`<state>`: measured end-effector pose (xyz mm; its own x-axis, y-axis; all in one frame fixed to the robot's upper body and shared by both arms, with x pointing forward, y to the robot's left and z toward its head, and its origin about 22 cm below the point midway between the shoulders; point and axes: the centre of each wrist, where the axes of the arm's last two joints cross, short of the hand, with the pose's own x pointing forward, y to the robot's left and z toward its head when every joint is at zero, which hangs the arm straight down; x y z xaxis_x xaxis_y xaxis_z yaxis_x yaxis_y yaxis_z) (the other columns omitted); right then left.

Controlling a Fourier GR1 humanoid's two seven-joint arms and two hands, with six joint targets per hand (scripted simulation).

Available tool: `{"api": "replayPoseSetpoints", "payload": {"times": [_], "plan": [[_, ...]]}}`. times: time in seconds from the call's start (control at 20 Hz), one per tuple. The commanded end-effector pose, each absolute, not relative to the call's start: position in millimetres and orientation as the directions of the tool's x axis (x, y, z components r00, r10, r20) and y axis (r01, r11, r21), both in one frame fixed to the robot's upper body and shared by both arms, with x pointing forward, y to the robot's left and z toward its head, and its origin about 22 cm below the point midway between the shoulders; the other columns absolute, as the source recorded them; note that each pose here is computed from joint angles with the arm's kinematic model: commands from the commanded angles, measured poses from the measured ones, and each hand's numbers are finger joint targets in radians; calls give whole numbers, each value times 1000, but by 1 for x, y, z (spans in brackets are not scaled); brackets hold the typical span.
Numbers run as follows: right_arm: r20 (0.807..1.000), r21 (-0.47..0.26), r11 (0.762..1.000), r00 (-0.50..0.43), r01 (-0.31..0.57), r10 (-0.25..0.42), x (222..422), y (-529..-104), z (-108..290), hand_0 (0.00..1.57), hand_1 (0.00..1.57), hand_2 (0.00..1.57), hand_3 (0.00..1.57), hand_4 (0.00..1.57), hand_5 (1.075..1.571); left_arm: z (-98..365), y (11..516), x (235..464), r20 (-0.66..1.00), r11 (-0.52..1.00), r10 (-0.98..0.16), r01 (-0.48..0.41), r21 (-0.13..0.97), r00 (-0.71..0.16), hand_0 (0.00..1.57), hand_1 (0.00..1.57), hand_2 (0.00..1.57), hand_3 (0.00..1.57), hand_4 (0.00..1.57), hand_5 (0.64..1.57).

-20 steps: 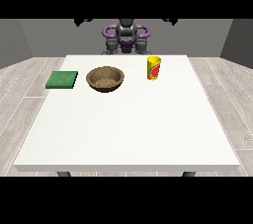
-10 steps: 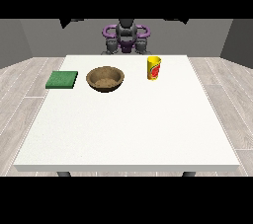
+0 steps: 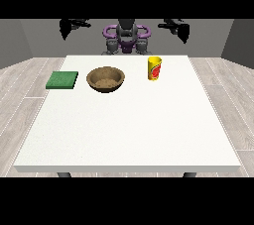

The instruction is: Pick the cup and pour the ball into the bowl, then pick the bowl and place it on the pad

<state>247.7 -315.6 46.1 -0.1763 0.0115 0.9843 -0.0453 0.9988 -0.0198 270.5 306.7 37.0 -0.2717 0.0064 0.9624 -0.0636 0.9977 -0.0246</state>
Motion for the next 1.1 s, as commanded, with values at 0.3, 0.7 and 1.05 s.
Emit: {"api": "replayPoseSetpoints", "payload": {"times": [0.3, 0.7, 1.05], "plan": [[951, -37, 995, -308, -94, 6, 257, -315, 40, 0, 0, 0, 0, 0, 1571, -31, 274, 286, 929, 993, -10, -116, -36, -370, 0, 0, 0, 0, 0, 1520], [950, -26, 995, -312, -98, -6, 266, -335, 42, 0, 0, 0, 0, 0, 1570, -70, 276, 303, 927, 991, -31, -130, -19, -373, 0, 0, 0, 0, 0, 1518], [953, -22, 997, -304, -80, -4, 277, -335, 37, 0, 0, 0, 0, 0, 1571, -87, 270, 311, 926, 992, -60, -127, 13, -374, 0, 0, 0, 0, 0, 1520]]}}
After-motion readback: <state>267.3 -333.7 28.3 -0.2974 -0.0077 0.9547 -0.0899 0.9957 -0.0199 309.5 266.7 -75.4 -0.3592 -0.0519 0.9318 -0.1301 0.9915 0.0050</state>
